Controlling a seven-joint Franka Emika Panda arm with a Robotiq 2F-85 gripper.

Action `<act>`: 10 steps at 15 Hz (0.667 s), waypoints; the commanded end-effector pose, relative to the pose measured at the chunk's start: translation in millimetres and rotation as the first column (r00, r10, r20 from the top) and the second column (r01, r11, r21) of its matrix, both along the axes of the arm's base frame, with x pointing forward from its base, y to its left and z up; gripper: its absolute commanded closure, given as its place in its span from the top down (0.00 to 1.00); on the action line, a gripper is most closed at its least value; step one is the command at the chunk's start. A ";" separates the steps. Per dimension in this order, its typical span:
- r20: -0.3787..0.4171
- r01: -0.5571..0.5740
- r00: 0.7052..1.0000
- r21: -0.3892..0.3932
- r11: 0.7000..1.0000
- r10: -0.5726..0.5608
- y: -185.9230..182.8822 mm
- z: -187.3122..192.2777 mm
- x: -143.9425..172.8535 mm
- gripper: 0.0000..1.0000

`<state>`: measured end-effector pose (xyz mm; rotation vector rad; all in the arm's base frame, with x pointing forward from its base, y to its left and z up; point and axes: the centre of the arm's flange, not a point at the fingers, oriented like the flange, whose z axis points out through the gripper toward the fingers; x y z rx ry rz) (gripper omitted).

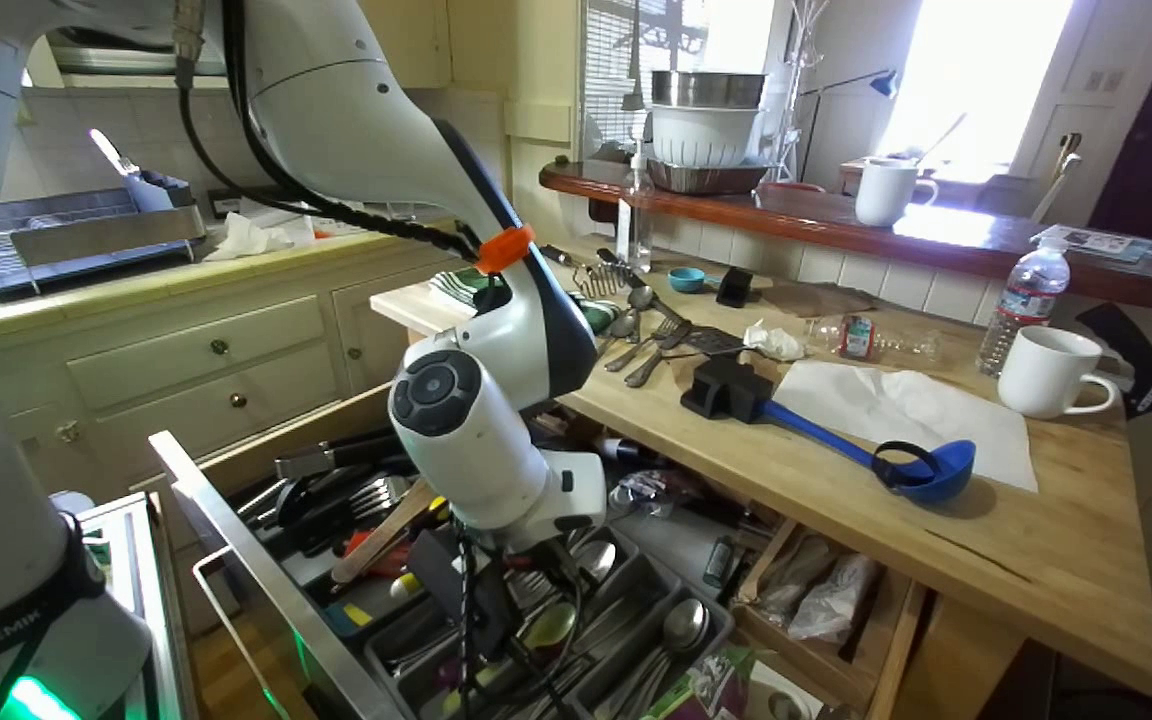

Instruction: Put the spoon in the drawer

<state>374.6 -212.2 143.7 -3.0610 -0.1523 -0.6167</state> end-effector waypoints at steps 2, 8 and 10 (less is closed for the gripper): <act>0.001 0.037 0.999 0.060 0.998 -0.037 7.0 3.6 6.8 0.47; -0.049 0.057 0.998 0.165 0.985 -0.049 35.9 80.7 -4.1 0.92; -0.057 0.033 0.998 0.151 0.988 -0.025 46.4 107.1 -12.4 1.00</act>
